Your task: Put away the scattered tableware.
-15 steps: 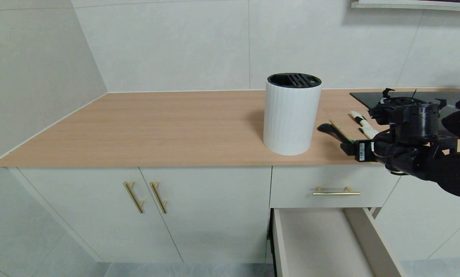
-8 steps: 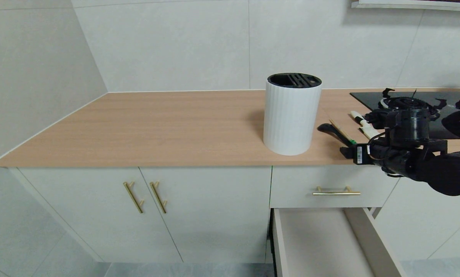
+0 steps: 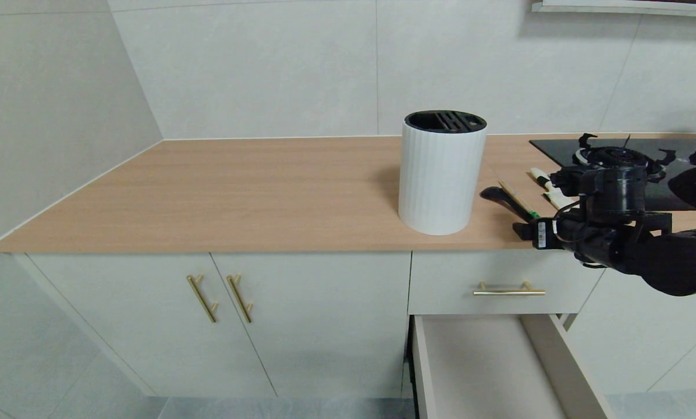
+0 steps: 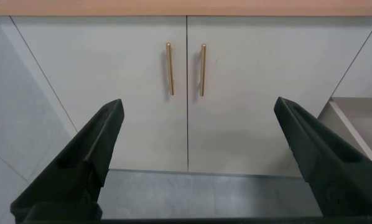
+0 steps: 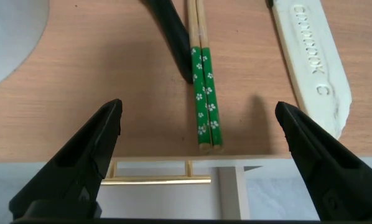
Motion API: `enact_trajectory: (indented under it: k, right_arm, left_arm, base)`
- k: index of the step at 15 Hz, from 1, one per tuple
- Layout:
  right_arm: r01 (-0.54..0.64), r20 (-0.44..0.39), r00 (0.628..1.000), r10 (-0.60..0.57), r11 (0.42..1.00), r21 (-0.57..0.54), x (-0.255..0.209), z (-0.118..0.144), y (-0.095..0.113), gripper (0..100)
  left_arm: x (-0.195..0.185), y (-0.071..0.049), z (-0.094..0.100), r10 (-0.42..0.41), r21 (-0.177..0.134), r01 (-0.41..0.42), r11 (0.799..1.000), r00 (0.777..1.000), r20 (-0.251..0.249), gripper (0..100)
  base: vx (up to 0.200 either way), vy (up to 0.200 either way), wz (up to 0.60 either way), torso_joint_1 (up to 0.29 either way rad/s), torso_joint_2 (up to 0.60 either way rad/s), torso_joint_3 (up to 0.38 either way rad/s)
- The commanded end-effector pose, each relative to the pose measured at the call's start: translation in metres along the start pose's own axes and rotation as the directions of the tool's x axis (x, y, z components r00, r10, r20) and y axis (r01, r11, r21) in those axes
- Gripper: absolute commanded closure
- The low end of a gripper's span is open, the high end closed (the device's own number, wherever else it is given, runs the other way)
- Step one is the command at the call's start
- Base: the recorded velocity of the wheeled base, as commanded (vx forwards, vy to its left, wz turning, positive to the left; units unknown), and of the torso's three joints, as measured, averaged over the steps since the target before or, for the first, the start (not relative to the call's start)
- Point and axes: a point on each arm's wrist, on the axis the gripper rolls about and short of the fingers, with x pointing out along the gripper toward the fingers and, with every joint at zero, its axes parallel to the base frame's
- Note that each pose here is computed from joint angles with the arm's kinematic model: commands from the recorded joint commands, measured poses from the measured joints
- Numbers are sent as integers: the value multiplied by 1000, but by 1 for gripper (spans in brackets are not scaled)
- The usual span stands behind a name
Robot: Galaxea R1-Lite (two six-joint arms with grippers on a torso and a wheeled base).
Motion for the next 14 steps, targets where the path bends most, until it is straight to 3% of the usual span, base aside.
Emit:
enact_trajectory:
  k: [1, 5, 6, 14]
  right_arm:
    - [0, 2, 1000, 0, 1000, -1, 1, 0, 0, 0]
    - [0, -3, 1000, 0, 1000, -2, 2, -2, 1, 0]
    - [0, -3, 1000, 0, 1000, -1, 2, -2, 1, 100]
    - [0, 17, 1000, 0, 1000, 5, -4, 4, -1, 100]
  left_arm:
    - [0, 0, 0, 0, 0, 0, 1000, 1000, 0, 0]
    - [0, 0, 0, 0, 0, 0, 1000, 1000, 0, 0]
    - [0, 0, 0, 0, 0, 0, 1000, 1000, 0, 0]
    - [0, 0, 0, 0, 0, 0, 1000, 1000, 0, 0]
  base:
    - [0, 0, 0, 0, 0, 0]
    - [0, 0, 0, 0, 0, 0]
    - [0, 0, 0, 0, 0, 0]
    - [0, 0, 0, 0, 0, 0]
